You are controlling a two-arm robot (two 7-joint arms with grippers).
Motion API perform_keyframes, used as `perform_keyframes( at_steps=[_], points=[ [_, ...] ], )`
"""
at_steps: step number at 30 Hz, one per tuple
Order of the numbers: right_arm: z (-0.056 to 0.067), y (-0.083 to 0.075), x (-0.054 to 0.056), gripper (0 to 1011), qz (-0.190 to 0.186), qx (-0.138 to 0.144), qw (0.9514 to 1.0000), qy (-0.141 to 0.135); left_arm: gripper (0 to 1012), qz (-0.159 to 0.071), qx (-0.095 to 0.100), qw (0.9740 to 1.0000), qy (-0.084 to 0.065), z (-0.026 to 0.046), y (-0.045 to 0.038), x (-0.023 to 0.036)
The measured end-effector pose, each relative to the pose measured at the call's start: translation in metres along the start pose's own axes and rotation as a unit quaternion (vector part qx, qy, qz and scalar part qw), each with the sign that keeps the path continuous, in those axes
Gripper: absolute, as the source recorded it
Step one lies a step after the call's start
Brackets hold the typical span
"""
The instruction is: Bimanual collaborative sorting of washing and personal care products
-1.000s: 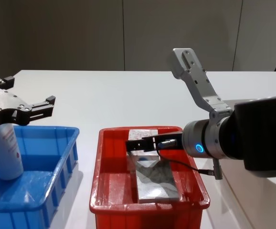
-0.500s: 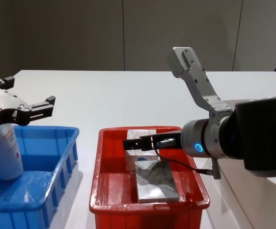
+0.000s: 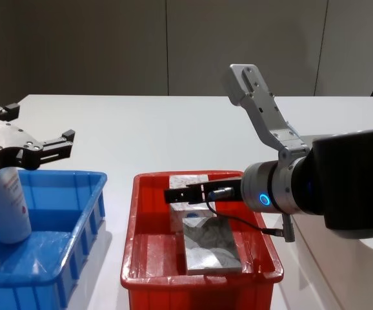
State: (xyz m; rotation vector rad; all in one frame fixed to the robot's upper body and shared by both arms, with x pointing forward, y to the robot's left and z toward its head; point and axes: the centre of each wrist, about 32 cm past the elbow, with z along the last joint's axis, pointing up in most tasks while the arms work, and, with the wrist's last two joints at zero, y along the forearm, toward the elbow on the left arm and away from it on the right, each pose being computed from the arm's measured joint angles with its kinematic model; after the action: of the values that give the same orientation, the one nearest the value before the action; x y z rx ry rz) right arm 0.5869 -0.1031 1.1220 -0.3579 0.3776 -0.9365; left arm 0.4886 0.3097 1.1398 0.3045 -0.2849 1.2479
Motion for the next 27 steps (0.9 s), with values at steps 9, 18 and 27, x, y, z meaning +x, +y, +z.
perform_keyframes(
  at_steps=[9,18,27],
  points=[
    [-0.0009,0.0028,-0.001,1001,-0.001,-0.006,1.0,-0.002,1002,0.0,0.0,1.0,0.0,0.0,0.0,0.0],
    [0.0,0.0069,-0.0023,1001,-0.002,-0.011,0.9999,-0.004,1002,0.0,0.0,1.0,0.0,0.0,0.0,0.0],
    [0.0002,0.0092,-0.0029,1001,-0.004,-0.014,0.9999,-0.007,1002,0.0,0.0,1.0,0.0,0.0,0.0,0.0]
  ],
)
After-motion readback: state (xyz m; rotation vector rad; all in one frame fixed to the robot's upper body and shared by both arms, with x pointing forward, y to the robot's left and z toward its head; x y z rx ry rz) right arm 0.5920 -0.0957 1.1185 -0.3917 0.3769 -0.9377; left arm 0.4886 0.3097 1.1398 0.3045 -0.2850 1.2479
